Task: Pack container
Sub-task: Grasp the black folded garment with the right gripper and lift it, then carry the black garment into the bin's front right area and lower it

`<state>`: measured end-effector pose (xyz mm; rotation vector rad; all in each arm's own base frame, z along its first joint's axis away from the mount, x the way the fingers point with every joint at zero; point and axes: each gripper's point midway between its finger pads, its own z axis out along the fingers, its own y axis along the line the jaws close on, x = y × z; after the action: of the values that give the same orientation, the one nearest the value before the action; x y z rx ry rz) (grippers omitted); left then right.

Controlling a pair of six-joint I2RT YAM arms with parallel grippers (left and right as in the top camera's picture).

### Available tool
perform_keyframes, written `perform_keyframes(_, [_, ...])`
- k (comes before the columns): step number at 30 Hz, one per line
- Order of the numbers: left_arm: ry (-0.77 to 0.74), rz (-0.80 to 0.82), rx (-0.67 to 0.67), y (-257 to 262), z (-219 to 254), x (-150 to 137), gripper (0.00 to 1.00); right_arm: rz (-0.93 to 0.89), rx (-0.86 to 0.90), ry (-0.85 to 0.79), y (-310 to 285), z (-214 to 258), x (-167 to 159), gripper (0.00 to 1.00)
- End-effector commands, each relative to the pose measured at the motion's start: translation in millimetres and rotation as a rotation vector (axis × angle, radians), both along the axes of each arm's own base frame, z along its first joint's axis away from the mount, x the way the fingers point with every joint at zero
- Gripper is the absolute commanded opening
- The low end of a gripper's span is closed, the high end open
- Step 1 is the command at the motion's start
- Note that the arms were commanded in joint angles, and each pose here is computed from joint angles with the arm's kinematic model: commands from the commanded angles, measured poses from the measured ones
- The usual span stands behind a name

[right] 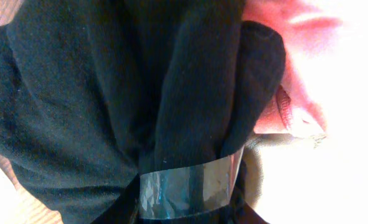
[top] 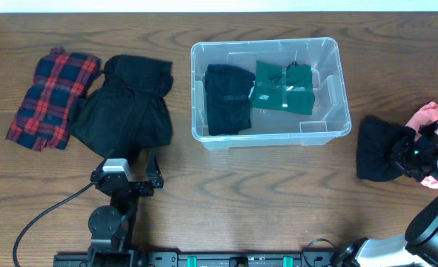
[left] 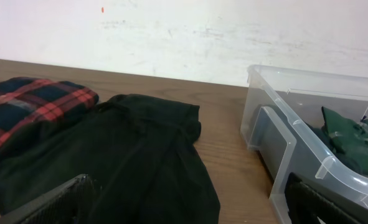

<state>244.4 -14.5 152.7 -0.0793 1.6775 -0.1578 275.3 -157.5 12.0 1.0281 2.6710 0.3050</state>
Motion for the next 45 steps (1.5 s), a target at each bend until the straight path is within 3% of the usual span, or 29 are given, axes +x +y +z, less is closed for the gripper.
perform_keyframes(1, [0.046,0.01,0.003,1.5,-15.5,-0.7,0.98,-0.037,0.065,0.033,9.2,-7.6,-3.6,0.09])
perform_keyframes(11, [0.046,0.01,0.003,1.5,-15.5,-0.7,0.98,0.18,0.048,-0.285,24.1,112.7,96.4,0.03])
perform_keyframes(17, [0.046,0.01,0.003,1.5,-15.5,-0.7,0.98,0.572,-0.139,-0.516,81.2,218.6,157.3,0.01])
perform_keyframes(22, [0.046,0.01,0.003,1.5,-15.5,-0.7,0.98,0.991,-0.297,-0.683,160.2,265.0,175.4,0.01])
perform_keyframes(26, [0.046,0.01,0.003,1.5,-15.5,-0.7,0.98,1.369,-0.401,-0.746,225.9,258.4,166.4,0.01])
perform_keyframes(30, [0.046,0.01,0.003,1.5,-15.5,-0.7,0.98,1.648,-0.466,-0.696,270.7,234.2,144.3,0.01])
perform_keyframes(45, [0.046,0.01,0.003,1.5,-15.5,-0.7,0.98,1.746,-0.323,-0.565,281.3,170.9,108.2,0.01])
